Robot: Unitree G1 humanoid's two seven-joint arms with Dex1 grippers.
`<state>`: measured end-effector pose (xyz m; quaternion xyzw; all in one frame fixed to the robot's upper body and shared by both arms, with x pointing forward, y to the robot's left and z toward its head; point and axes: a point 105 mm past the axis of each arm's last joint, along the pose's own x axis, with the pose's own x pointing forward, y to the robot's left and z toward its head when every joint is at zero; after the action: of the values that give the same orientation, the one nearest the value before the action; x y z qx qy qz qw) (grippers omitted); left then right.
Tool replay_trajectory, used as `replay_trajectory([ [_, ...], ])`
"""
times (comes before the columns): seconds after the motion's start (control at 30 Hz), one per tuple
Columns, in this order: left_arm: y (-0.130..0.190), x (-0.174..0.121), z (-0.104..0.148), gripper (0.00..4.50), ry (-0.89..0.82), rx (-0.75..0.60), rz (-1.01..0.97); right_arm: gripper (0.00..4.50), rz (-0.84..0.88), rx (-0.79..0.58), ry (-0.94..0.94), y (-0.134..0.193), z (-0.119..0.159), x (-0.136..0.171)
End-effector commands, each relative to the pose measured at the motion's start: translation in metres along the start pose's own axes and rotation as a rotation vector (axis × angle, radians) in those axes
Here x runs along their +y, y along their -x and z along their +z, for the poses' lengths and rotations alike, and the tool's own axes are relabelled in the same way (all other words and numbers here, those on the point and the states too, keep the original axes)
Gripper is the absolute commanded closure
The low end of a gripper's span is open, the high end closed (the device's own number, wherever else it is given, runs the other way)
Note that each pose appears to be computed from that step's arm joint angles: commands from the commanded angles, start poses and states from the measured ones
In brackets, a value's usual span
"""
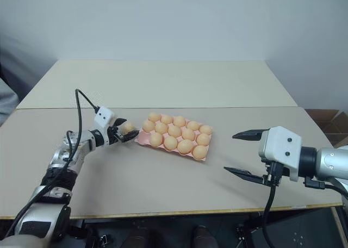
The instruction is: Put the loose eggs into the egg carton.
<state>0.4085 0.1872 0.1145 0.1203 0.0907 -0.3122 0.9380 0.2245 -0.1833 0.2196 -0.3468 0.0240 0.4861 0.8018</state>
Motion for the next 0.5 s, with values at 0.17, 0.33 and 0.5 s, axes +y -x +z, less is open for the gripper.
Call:
replay_trajectory([
  [0.17, -0.0138, -0.0001, 0.0045, 0.02, -0.038, -0.006, -0.009, 0.00, -0.044, -0.001, 0.028, 0.0073, 0.0070, -0.0009],
  [0.33, -0.0136, 0.0033, 0.0096, 1.24, -0.061, -0.052, 0.020, 0.00, -0.051, 0.001, 0.026, 0.0074, 0.0065, -0.0010],
  [0.5, -0.0116, 0.0059, 0.0072, 2.48, -0.075, -0.044, 0.026, 0.00, -0.053, -0.001, 0.027, 0.0063, 0.0055, -0.0019],
])
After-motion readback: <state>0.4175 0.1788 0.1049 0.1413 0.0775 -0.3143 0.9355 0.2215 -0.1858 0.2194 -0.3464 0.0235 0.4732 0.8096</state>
